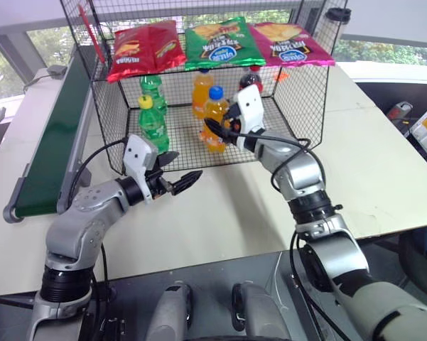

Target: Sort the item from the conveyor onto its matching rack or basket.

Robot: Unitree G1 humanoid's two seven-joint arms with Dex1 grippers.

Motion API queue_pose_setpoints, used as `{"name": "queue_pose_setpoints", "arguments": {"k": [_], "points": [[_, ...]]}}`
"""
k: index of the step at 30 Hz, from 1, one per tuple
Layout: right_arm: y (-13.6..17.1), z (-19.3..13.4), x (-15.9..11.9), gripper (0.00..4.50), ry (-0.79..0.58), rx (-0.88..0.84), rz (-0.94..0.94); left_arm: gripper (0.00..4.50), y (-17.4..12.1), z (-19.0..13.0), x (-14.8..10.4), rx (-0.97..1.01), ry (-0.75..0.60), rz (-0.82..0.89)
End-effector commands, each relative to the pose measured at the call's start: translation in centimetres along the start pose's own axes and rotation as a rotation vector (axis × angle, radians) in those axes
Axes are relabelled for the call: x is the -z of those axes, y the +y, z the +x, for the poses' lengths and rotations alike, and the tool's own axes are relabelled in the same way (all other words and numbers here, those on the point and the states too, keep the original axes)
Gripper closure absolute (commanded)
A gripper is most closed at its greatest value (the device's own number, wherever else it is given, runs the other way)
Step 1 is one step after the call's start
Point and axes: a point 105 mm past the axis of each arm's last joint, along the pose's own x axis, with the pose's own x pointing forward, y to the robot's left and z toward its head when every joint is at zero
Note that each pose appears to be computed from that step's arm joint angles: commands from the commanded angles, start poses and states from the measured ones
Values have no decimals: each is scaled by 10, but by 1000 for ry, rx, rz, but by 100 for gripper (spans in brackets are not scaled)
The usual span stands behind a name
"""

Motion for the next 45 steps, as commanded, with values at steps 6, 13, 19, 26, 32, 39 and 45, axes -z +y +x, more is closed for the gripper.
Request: {"name": "queue_pose_setpoints", "arguments": {"k": [6, 13, 19, 26, 32, 39, 45], "points": [[-7, 14, -25, 226, -110, 44, -22, 3, -8, 3, -9, 16, -34, 24], [-14, 16, -16, 120, -95, 67, -23, 0, -8, 4, -9, 16, -36, 26], [-14, 15, -14, 4, -97, 70, -24, 0, -7, 4, -9, 11, -36, 27], [-7, 9, -24, 4, -123, 32, -36, 0, -7, 3, -8, 9, -33, 24], [-1, -3, -36, 4, -143, 16, -64, 0, -6, 4, -5, 8, -31, 19], [-4, -19, -44, 4, -143, 25, -93, 0, -7, 7, -3, 13, -32, 10], [-10, -34, -43, 4, -124, 49, -109, 0, -6, 7, -1, 13, -29, 9]]}}
